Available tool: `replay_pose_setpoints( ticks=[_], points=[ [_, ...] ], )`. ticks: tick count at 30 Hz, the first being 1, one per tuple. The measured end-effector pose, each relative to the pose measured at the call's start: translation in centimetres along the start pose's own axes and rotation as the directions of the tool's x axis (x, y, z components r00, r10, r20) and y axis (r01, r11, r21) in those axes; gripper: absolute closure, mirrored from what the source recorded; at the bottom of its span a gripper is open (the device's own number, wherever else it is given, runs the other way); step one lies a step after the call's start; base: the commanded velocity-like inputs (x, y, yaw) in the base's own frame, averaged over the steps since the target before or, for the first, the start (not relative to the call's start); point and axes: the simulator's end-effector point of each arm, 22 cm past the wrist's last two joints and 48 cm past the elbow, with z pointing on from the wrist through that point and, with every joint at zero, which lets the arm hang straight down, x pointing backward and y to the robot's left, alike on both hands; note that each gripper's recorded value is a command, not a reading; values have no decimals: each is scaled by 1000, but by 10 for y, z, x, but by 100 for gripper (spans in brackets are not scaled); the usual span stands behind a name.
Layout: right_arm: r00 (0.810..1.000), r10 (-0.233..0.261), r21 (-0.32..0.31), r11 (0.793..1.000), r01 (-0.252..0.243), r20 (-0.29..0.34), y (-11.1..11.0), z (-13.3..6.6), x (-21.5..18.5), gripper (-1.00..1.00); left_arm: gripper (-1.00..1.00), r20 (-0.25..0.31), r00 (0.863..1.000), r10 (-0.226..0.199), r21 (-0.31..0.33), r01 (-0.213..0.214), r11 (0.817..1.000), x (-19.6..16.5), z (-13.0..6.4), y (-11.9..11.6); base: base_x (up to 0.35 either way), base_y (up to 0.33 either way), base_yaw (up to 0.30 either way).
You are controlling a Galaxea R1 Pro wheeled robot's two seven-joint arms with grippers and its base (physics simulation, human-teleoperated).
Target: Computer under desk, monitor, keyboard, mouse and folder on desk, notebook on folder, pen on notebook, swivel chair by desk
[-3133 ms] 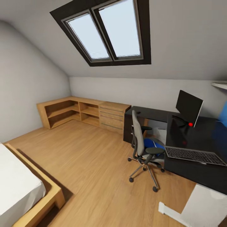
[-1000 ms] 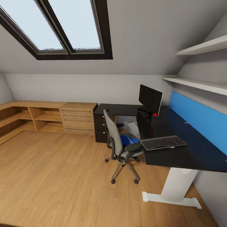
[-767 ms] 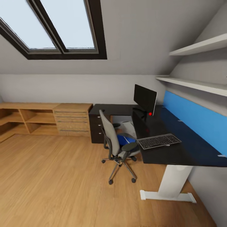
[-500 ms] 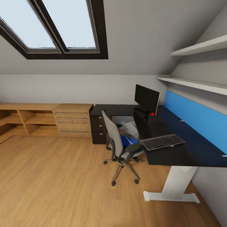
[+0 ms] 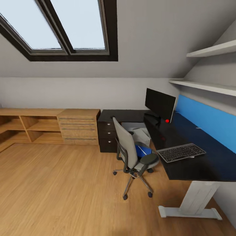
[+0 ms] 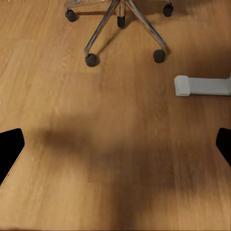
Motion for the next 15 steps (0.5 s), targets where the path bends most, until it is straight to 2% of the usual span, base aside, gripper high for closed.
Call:
replay_pose_setpoints(
  ticks=[6, 15],
  points=[
    [1000, 1, 2, 1000, -1, -1, -1, 0, 0, -100, -100, -1, 1000, 0, 0, 0, 1000, 0, 0, 0, 246, 153, 0],
    [1000, 2, 2, 1000, -2, -3, 0, 0, 1, -100, -100, 0, 1000, 0, 0, 0, 1000, 0, 0, 0, 28, 16, 0]
  ],
)
